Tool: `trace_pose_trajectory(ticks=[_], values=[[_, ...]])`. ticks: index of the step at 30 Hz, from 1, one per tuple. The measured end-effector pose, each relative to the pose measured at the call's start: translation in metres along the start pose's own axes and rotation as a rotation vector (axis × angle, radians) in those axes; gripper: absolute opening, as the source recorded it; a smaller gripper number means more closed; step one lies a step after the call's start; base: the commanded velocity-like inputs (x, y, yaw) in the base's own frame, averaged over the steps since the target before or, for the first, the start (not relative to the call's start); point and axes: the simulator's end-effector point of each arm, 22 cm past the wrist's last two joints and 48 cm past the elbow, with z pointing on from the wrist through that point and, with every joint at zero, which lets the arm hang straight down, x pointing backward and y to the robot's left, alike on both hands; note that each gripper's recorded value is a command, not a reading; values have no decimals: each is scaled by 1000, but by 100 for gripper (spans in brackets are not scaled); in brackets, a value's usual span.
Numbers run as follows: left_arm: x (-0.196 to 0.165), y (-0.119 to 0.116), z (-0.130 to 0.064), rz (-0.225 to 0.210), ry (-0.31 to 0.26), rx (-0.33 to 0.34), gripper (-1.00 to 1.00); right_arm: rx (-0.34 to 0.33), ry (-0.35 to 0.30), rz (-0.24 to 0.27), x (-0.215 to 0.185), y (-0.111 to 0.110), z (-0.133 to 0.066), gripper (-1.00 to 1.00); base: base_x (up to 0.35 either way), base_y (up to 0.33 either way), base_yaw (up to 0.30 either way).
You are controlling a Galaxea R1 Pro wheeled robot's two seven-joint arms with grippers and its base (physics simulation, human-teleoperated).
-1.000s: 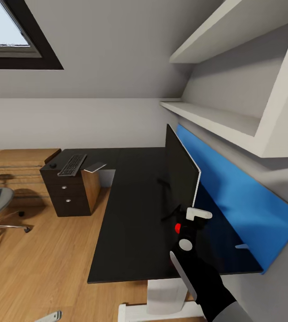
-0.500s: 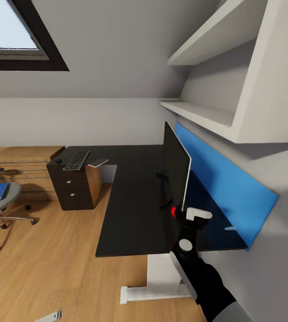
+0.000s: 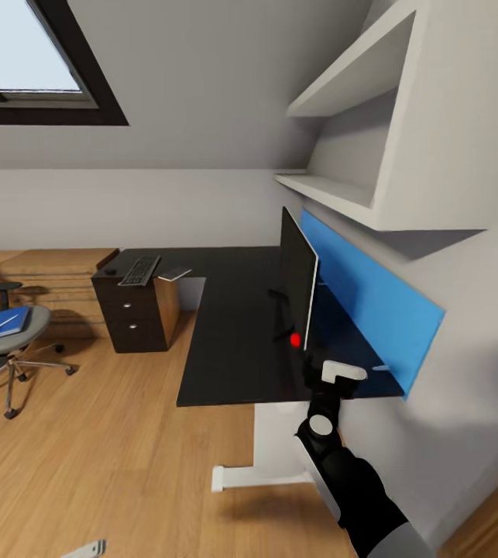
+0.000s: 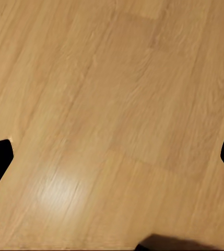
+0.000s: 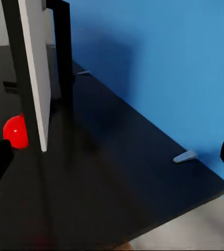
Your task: In the bedroom, organize the workspace by keeping the computer under the desk, ensuring the monitor is on the desk, placing the keyboard on the desk next to the monitor, placing the mouse on the desk next to the keyboard, moving the folder from the swivel chair onto the desk next to the mouse, stacking the notebook on top of the folder with the pen on top of the notebook, and positioning the swivel chair next to the desk.
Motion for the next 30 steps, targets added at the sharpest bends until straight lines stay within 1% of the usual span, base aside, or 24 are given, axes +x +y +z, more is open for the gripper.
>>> trace_pose_trajectory(ticks=[5,7,8,9,13,14,19,21,23,24,26,27,30], values=[[4,1,0,2,8,-1,100,2,7,-4,3,0,0,100,-336,0,0],[5,1,0,2,11,0,100,0,20,-7,9,0,0,100,-336,0,0],[6,0,0,3,13,2,100,1,58,-19,26,0,0,100,-336,0,0],[6,0,0,2,13,2,100,2,80,-26,37,0,0,100,-336,0,0],[6,-1,0,2,12,3,100,4,146,-41,69,-2,-1,100,-336,0,0],[6,-1,0,1,12,3,100,7,169,-48,82,-4,-3,100,-336,0,0],[6,-1,0,-2,11,4,100,15,221,-79,118,-11,-6,100,-331,0,0],[5,-1,0,-4,9,5,100,4,249,-101,136,-12,-9,100,-227,0,0],[4,-1,0,-5,6,5,100,-24,286,-127,157,-10,-14,100,-119,0,0],[3,-1,0,-6,3,4,100,-48,312,-143,171,-8,-19,100,-75,0,0],[2,-1,0,-7,1,4,100,-73,337,-156,186,-6,-24,100,-49,0,0],[1,0,0,-7,-1,3,100,-89,356,-166,200,-7,-28,100,-31,0,0],[0,0,0,-8,-3,2,100,-101,382,-183,225,-14,-37,100,-18,0,0]])
